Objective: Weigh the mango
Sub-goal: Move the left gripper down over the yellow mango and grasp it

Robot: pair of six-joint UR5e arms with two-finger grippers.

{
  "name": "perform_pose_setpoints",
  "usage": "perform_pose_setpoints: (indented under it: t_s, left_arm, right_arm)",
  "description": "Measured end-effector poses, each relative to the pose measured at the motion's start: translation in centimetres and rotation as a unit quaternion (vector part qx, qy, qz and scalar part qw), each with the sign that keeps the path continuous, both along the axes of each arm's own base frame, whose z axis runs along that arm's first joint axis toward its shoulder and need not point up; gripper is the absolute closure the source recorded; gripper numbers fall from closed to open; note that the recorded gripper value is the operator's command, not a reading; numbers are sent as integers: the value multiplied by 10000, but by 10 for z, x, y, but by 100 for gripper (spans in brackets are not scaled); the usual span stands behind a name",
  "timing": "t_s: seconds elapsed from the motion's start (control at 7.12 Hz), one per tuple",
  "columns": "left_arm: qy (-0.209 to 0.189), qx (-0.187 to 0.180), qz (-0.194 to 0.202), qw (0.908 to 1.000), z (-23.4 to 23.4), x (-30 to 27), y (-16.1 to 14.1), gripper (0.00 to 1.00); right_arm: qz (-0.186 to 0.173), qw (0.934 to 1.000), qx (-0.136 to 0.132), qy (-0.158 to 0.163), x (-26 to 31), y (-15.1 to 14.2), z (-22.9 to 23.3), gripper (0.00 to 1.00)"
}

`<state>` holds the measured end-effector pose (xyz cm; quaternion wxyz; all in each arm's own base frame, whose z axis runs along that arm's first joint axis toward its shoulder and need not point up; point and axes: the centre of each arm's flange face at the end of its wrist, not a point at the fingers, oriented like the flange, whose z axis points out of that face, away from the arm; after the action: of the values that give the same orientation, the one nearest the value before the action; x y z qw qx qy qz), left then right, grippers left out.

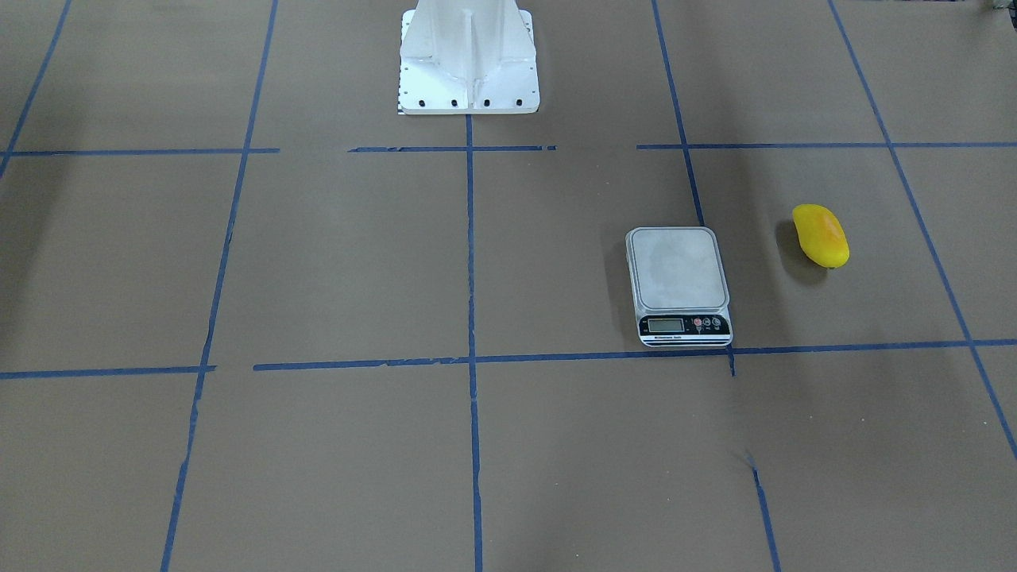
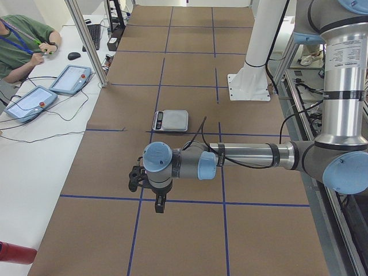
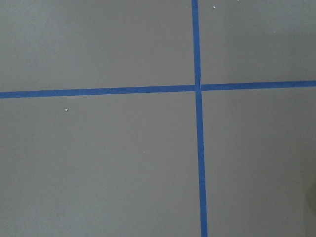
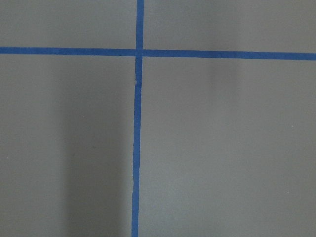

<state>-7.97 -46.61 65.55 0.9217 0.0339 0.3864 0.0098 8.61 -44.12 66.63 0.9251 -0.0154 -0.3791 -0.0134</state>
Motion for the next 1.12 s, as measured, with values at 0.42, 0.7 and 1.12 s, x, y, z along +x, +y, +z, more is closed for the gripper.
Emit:
perform_pose_setpoints:
  t_s: [0.42,0.7,1.12]
  left_arm:
    - [-8,73,1,10000,-7,0,-3,0]
    - [-21,169,-193,9997,-42,7,-14,0]
    - [213,26,-606,9979,-90,109,-17,0]
  right_arm:
    - [0,10000,2,0,0,0,0,0]
    - [0,10000,0,0,0,0,0,0]
    - [0,10000,2,0,0,0,0,0]
